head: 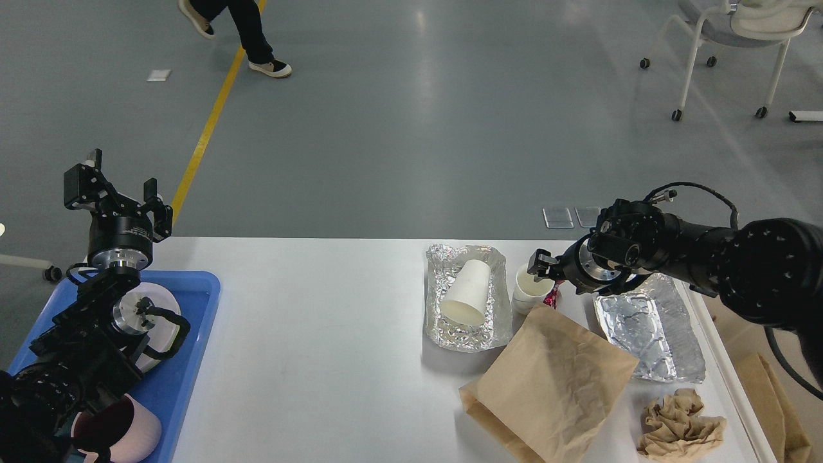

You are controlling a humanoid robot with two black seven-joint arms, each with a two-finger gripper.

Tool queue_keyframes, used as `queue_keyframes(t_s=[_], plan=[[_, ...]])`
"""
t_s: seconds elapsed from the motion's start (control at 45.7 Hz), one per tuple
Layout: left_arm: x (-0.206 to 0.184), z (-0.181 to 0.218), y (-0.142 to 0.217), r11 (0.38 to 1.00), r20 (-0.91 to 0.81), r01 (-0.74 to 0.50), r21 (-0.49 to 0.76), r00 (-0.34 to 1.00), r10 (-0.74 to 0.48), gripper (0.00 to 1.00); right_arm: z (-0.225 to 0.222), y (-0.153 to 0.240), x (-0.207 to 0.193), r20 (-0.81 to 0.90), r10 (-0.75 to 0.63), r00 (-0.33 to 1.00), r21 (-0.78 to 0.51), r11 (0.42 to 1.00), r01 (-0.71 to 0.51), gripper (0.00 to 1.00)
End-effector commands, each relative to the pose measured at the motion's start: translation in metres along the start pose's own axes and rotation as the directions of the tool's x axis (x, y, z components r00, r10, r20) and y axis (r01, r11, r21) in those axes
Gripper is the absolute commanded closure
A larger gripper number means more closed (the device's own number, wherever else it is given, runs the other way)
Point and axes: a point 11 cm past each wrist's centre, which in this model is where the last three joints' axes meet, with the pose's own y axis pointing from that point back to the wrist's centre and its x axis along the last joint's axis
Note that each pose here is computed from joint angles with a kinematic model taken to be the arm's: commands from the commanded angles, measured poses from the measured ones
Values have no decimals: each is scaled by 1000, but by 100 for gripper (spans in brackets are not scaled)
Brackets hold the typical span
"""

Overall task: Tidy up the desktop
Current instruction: 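Grasp the small white paper cup with the right gripper, then lift the white paper cup and carry it toward the white bin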

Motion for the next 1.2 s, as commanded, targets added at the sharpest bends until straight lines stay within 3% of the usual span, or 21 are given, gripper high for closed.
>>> queue_keyframes(t_s=[0.0, 0.175, 0.262, 0.35, 0.459, 0.919, 1.181], plan=[[0, 0, 0, 1000, 0, 0, 0, 1000, 0, 3, -5, -6, -4, 6, 7, 1000, 11, 1000, -7, 28], [0, 0, 0, 1000, 0, 0, 0, 1000, 0, 3, -8, -10, -8, -2, 0, 1000, 14, 1000, 0, 49], [0, 0, 0, 1000, 0, 0, 0, 1000, 0, 3, -8, -11, -11, 0, -10, 1000, 13, 1000, 10, 64], [0, 0, 0, 1000, 0, 0, 0, 1000, 0, 3, -8, -11, -11, 0, -10, 1000, 13, 1000, 10, 86], [0, 0, 0, 1000, 0, 0, 0, 1000, 0, 3, -7, -12, -12, 0, -12, 1000, 13, 1000, 12, 99], [0, 0, 0, 1000, 0, 0, 0, 1000, 0, 3, -15, -2, 0, -9, 4, 1000, 24, 1000, -4, 100], [0, 0, 0, 1000, 0, 0, 0, 1000, 0, 3, -24, 47, 50, -11, 33, 999, 58, 998, -32, 100]])
